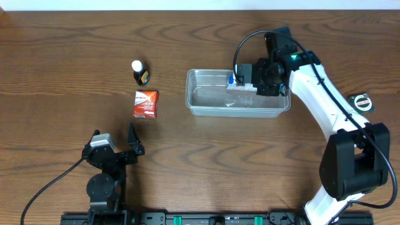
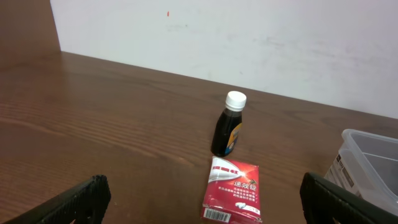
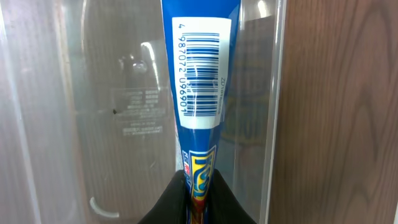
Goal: Pack container
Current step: 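Lower the blue box upright into the container's right end, then tip the blue box over flat inside the container, then push the blue box flat with the right gripper, then release, then move the right gripper back over the white Panadol box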
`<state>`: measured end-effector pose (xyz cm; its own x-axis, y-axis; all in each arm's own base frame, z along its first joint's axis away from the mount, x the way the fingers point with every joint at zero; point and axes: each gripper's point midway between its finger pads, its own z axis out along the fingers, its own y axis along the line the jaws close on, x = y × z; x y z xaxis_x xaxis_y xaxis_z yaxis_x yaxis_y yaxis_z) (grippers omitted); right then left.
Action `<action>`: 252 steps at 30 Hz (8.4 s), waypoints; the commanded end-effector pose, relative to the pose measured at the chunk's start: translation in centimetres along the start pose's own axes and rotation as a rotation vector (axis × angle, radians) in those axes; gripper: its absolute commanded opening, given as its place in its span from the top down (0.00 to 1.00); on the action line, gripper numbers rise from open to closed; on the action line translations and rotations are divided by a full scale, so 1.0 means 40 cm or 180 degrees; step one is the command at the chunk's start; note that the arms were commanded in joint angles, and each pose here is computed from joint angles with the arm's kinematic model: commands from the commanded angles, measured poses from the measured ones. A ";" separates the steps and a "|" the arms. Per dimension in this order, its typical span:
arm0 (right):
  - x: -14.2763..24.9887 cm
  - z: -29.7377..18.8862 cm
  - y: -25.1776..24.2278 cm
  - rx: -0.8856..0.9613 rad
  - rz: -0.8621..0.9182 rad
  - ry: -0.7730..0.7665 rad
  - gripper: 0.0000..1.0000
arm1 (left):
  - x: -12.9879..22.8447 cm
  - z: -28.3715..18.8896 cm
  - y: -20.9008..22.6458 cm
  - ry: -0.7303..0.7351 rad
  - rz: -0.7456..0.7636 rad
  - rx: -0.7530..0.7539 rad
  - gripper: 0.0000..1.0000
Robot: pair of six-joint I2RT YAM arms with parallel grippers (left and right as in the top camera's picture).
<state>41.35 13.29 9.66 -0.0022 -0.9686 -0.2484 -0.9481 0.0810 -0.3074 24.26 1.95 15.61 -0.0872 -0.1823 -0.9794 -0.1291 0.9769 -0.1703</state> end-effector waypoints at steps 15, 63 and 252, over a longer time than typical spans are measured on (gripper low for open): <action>0.019 0.003 -0.032 0.0286 0.0362 0.0069 0.01 | 0.043 0.006 0.015 0.0118 -0.0014 -0.0073 0.02; 0.005 -0.084 -0.116 0.0645 0.4200 -0.0562 0.99 | 0.043 0.006 0.015 0.0119 -0.0014 -0.0073 0.02; 0.273 -0.097 0.085 -0.0121 0.4960 0.0559 0.99 | 0.043 0.006 0.015 0.0119 -0.0014 -0.0073 0.02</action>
<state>36.91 1.48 9.66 -0.9801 0.0779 -0.1824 0.0506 0.9874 0.1499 24.26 1.95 15.61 -0.0869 -0.1852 -0.9788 -0.1294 0.9763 -0.1733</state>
